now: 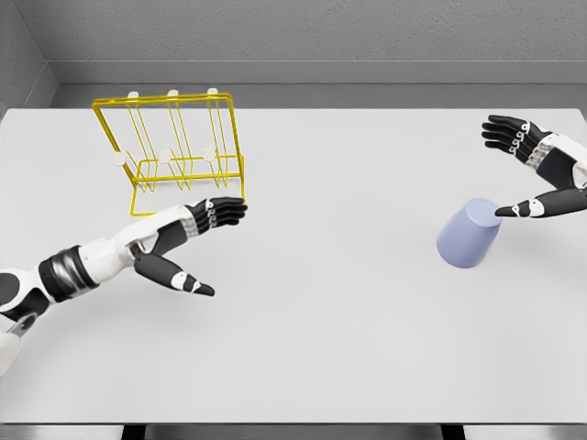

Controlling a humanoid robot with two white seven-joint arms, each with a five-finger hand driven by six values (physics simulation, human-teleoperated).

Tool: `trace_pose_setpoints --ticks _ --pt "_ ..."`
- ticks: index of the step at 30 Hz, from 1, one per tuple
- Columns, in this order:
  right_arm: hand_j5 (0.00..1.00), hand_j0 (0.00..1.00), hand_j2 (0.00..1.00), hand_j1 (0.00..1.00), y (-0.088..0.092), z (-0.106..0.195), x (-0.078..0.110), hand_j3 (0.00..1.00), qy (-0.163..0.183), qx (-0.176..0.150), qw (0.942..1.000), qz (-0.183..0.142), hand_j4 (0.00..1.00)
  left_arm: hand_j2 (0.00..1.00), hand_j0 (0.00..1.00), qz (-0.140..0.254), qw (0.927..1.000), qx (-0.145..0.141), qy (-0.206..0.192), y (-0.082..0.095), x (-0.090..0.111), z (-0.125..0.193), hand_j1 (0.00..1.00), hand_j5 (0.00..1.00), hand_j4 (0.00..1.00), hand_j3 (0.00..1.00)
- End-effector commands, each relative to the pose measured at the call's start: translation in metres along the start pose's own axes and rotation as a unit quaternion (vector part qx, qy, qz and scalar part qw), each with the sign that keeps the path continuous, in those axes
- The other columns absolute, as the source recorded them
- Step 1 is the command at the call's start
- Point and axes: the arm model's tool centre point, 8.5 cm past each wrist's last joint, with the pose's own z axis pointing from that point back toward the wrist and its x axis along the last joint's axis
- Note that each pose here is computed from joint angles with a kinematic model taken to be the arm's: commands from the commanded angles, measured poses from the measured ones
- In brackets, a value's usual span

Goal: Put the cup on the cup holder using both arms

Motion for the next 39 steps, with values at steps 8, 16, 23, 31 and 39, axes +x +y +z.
trace_pose_setpoints --ticks 8,16,23,31,39 --pt "1.0 1.0 1.0 1.0 -0.004 0.001 0.001 1.0 -0.003 -0.01 0.9999 -0.001 1.0 1.0 1.0 0.033 0.9989 0.004 -0.031 -0.005 0.003 -0.009 1.0 1.0 1.0 1.0" --pt "1.0 1.0 1.0 1.0 -0.001 0.018 -0.013 1.0 0.004 -0.021 0.9998 -0.001 1.0 1.0 1.0 0.057 0.9977 -0.005 0.038 -0.009 -0.017 -0.012 1.0 1.0 1.0 1.0" --pt "1.0 1.0 1.0 1.0 0.007 0.046 -0.041 1.0 0.033 -0.04 0.9985 -0.016 1.0 1.0 1.0 0.075 0.9969 0.001 0.021 -0.011 -0.016 -0.017 1.0 1.0 1.0 1.0" --pt "1.0 1.0 1.0 1.0 0.026 0.039 -0.075 1.0 0.036 -0.063 0.9959 -0.055 1.0 1.0 1.0 0.06 0.9981 0.013 0.01 -0.006 -0.007 -0.012 1.0 1.0 1.0 1.0" --pt "1.0 1.0 1.0 1.0 0.04 0.05 -0.089 1.0 0.053 -0.063 0.9941 -0.071 1.0 1.0 1.0 0.062 0.998 0.009 0.005 -0.016 -0.015 -0.027 1.0 1.0 1.0 1.0"
